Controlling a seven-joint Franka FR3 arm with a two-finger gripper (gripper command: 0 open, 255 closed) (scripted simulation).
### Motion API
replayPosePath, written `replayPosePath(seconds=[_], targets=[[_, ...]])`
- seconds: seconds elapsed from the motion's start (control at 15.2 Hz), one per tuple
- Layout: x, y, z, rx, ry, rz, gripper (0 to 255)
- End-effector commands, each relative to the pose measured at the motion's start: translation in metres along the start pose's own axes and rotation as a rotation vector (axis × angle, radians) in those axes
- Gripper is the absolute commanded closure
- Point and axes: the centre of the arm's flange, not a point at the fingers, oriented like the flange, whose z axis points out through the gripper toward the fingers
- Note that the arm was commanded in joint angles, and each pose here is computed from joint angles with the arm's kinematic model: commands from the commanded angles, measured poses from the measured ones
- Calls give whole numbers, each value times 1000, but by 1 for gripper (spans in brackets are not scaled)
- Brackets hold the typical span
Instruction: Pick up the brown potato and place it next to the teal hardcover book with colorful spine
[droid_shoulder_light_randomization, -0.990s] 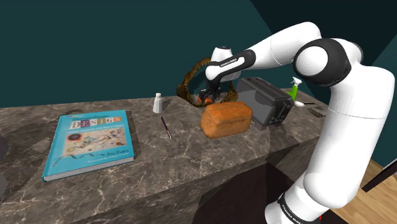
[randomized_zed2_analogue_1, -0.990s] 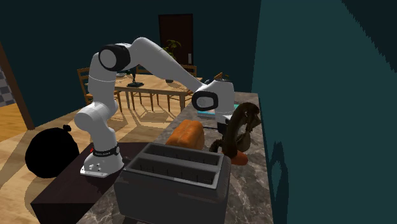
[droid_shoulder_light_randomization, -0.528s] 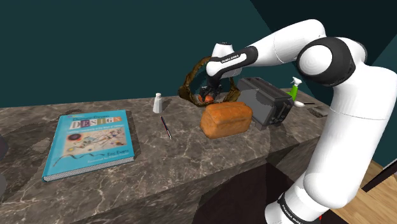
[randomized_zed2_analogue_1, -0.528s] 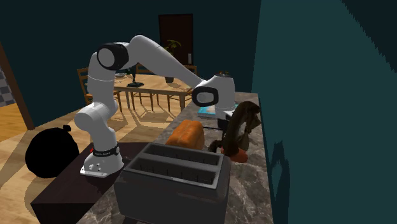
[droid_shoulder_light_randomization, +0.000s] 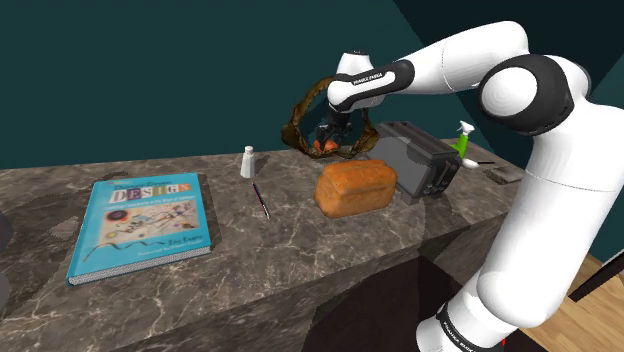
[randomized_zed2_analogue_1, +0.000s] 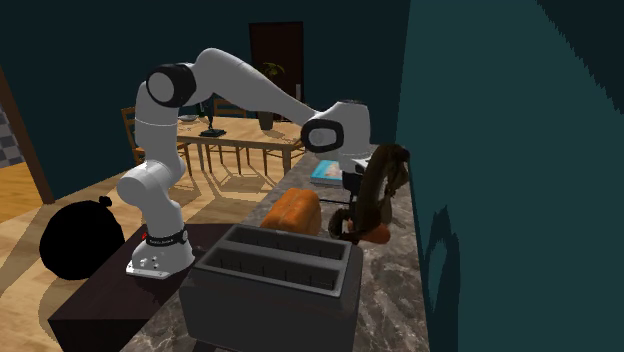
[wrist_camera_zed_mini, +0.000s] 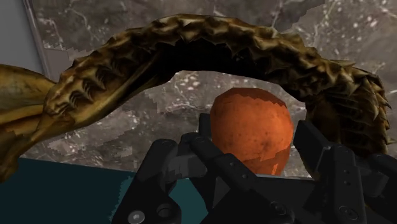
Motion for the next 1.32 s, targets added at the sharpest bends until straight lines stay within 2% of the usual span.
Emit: replayPosePath(seconds=[0.0,0.86,1.25], targets=[[2,1,-12,0,3,0,255],[10,5,-77,0,3,0,255],[-40,-56,-87,0,3,0,255]])
